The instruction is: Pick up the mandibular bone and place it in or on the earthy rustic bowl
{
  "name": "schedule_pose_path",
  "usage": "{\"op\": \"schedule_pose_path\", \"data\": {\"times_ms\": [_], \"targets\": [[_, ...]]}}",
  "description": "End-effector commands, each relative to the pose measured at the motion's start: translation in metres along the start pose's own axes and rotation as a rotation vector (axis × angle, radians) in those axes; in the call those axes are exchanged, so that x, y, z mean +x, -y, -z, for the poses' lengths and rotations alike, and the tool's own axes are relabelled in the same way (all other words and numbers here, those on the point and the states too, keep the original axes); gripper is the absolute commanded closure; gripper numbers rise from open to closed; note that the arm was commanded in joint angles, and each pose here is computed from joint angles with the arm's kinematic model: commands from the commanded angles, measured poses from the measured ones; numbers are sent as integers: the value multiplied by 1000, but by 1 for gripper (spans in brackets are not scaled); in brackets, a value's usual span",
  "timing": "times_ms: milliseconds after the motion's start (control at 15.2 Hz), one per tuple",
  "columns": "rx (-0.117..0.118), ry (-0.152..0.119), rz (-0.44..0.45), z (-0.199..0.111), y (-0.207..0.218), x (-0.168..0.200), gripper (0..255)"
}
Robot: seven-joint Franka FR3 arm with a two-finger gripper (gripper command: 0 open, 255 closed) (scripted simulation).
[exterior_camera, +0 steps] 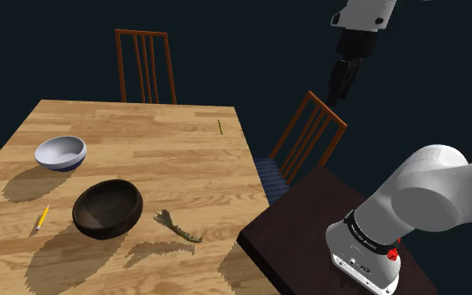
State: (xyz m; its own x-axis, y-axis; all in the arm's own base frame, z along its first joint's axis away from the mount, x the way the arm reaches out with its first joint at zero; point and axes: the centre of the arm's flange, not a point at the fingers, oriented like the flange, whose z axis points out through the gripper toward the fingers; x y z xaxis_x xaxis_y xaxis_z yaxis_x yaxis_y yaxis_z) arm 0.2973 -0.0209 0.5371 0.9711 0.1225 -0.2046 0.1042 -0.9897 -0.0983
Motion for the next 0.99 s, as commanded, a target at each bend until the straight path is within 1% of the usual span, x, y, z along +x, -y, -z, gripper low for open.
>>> {"op": "schedule_pose_path", "data": {"times_ms": [0, 924], "targets": [[0, 0, 0, 0, 0, 0, 0], [3, -6, 125, -120, 101, 96, 0]]}}
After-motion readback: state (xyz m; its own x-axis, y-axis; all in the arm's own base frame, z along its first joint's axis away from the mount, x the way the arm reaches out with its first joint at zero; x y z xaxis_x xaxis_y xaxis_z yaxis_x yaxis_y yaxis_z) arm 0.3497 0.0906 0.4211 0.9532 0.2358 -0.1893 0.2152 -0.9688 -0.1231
